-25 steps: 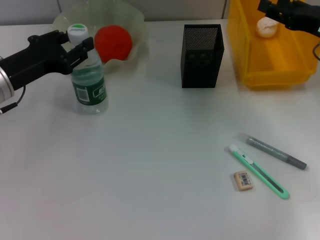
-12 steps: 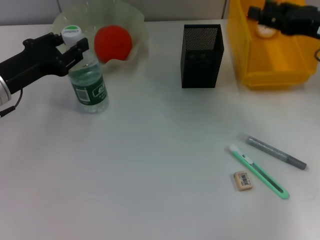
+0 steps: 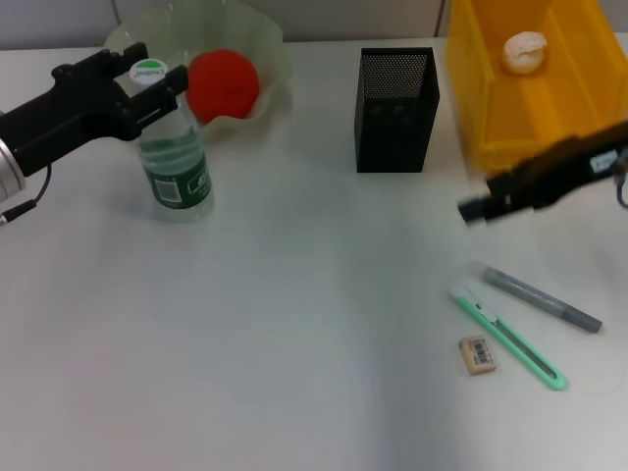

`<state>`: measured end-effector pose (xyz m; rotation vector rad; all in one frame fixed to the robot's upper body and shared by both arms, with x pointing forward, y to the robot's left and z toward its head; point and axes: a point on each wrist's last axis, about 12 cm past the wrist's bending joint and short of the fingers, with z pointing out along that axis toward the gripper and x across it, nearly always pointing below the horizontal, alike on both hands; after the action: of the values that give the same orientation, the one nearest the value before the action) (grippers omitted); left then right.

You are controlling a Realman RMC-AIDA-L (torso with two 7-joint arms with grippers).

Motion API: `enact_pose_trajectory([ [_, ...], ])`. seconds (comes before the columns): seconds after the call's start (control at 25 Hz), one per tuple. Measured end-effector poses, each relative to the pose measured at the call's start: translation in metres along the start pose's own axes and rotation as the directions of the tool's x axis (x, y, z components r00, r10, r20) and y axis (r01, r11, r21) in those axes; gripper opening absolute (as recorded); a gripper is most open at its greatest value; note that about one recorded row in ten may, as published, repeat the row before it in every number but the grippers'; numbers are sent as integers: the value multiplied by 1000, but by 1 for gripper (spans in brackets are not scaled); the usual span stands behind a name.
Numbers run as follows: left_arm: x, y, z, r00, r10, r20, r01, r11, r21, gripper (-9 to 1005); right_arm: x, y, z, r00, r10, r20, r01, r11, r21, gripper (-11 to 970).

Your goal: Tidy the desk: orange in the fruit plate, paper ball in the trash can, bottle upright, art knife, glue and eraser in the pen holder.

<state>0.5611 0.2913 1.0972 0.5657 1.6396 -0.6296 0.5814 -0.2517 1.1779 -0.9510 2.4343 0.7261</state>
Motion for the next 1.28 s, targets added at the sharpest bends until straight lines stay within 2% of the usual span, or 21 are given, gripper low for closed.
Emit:
enact_pose_trajectory([
  [0.2, -4, -3, -4, 999, -12, 44, 11, 1000, 29, 618, -11, 14, 13, 975, 13, -220, 0, 998, 61, 679],
  [0.6, -6, -3, -6, 998, -12, 55, 10, 999, 35, 618, -13, 32, 45, 904, 25, -427, 2, 998, 63, 668],
  [0.76, -6, -3, -6, 999, -2, 55, 0, 999, 36, 618, -12, 33, 56, 890, 31, -455, -1, 998, 64, 662],
  [1.28, -3, -2, -11, 999, 8, 51, -9, 1000, 22, 619, -14, 28, 75, 896, 43, -443, 2, 995, 101, 643],
])
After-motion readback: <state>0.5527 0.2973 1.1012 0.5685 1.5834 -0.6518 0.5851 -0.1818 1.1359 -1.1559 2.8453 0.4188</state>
